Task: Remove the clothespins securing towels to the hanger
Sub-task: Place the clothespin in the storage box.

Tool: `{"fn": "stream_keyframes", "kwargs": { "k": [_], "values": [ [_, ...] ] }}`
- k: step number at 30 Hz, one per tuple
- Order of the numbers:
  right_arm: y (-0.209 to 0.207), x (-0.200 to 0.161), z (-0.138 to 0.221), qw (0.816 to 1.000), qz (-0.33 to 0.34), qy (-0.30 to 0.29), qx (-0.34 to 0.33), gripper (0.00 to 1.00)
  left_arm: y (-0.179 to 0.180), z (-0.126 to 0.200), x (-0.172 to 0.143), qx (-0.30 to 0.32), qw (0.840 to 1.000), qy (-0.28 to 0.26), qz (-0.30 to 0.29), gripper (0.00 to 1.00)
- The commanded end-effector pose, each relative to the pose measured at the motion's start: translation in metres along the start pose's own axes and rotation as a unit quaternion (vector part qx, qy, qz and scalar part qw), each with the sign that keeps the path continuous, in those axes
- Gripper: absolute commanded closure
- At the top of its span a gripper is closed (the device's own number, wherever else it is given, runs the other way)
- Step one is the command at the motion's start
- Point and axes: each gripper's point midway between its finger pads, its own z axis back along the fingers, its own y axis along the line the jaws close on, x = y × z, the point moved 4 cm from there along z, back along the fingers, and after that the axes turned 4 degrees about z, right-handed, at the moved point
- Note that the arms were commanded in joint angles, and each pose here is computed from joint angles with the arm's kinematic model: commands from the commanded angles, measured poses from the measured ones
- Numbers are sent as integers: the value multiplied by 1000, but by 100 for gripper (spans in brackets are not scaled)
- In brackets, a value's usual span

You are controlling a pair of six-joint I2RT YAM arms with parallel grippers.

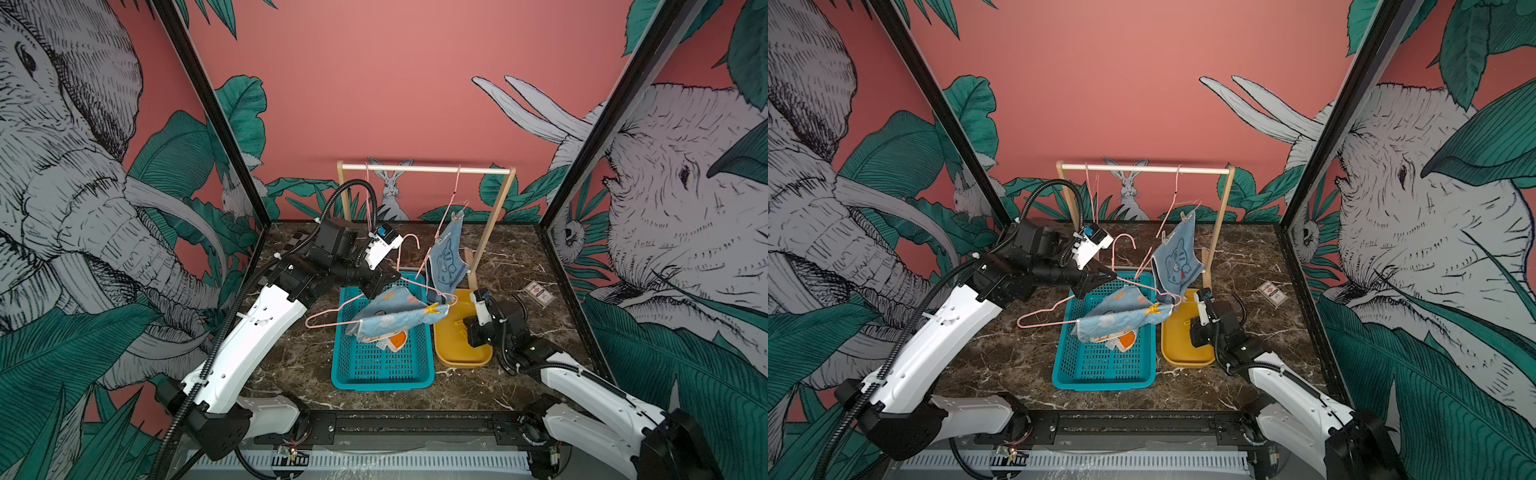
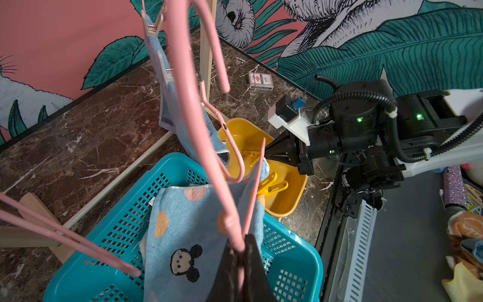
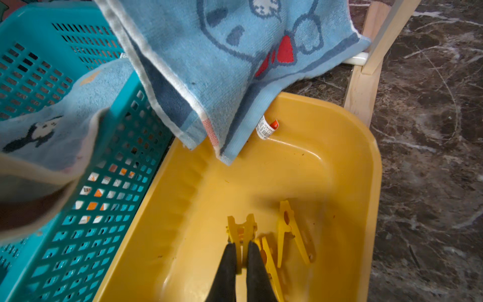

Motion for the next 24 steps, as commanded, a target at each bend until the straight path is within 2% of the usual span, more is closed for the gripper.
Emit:
{"fn": "stream_keyframes", "kwargs": {
  "k": [1,6,17,24],
  "values": [
    [2,13,-4,999,-14,-30,19,90,-4,11,6,2,1000,-26,-9,100],
    [-5,11,-11,999,-20,-22,12,87,-3,10,4,3,1000,-24,-7,100],
    [-13,6,-13,1000,-21,-6,-8,66,-4,11,2,-1,1000,-27,-8,100],
    [-16,8,-9,1000,-19,-6,-19,59,-5,10,1,-3,1000,-26,-10,100]
  ]
}}
